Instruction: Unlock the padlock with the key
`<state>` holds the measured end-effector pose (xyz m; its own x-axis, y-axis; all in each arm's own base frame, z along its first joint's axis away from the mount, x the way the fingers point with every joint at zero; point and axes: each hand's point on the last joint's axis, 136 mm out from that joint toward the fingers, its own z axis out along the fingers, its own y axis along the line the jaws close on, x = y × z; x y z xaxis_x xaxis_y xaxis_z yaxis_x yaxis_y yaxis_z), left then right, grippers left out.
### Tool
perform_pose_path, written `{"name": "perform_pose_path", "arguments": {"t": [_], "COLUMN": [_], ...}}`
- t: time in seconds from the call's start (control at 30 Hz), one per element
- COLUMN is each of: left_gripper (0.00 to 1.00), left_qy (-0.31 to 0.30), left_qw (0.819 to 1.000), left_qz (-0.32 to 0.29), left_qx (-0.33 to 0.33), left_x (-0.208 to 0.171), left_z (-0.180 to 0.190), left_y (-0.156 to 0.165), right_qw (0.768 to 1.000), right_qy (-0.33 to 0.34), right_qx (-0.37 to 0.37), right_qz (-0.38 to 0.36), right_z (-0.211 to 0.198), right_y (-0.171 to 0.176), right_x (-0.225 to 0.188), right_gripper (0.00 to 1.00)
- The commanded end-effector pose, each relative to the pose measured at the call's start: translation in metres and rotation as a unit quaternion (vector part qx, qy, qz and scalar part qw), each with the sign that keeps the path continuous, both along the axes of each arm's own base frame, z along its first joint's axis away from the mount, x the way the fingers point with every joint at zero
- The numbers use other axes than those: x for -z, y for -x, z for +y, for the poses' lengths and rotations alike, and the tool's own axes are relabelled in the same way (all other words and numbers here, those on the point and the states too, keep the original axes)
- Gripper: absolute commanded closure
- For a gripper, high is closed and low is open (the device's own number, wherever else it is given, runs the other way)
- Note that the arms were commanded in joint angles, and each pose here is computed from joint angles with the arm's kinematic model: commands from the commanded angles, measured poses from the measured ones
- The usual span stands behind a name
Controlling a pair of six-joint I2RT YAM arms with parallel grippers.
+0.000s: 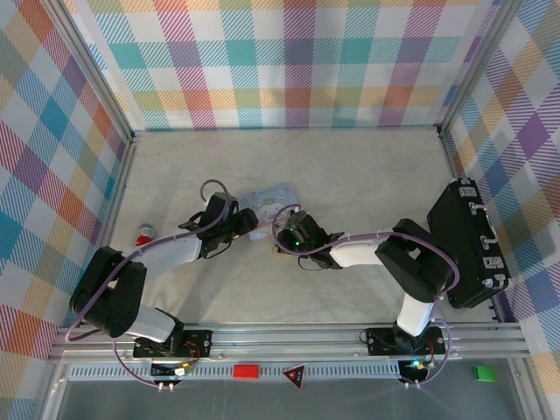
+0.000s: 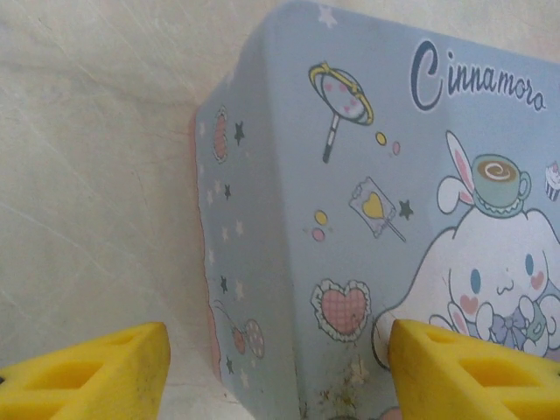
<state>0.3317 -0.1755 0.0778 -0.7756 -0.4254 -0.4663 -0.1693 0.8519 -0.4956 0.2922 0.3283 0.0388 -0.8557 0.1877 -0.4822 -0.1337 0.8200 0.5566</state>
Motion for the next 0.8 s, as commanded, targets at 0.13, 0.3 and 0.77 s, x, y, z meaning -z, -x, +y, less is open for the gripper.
{"name": "perform_pose_path", "arguments": {"t": [0.13, 0.3, 0.77], "left_gripper": [0.35, 0.35, 0.36], "left_qy": [-0.031, -0.022, -0.022], "left_qw": [0.996, 0.995, 0.995], "left_qz": [0.079, 0.081, 0.082], "left_qx": [0.037, 0.051, 0.055], "left_x": [0.036, 0.037, 0.039], "left_z": [-0.007, -0.022, -0.027], "left_y": [0.045, 0.051, 0.057], "right_qw": [0.997, 0.994, 0.984], "right_qy": [-0.035, -0.054, -0.098], "right_qx": [0.058, 0.080, 0.123], "right_qz": [0.033, 0.047, 0.081], "right_z": [-0.019, -0.022, -0.027], "right_y": [-0.007, -0.010, -0.020], "right_x": [0.001, 0.001, 0.000], "right_gripper": [1.00, 1.00, 1.00]}}
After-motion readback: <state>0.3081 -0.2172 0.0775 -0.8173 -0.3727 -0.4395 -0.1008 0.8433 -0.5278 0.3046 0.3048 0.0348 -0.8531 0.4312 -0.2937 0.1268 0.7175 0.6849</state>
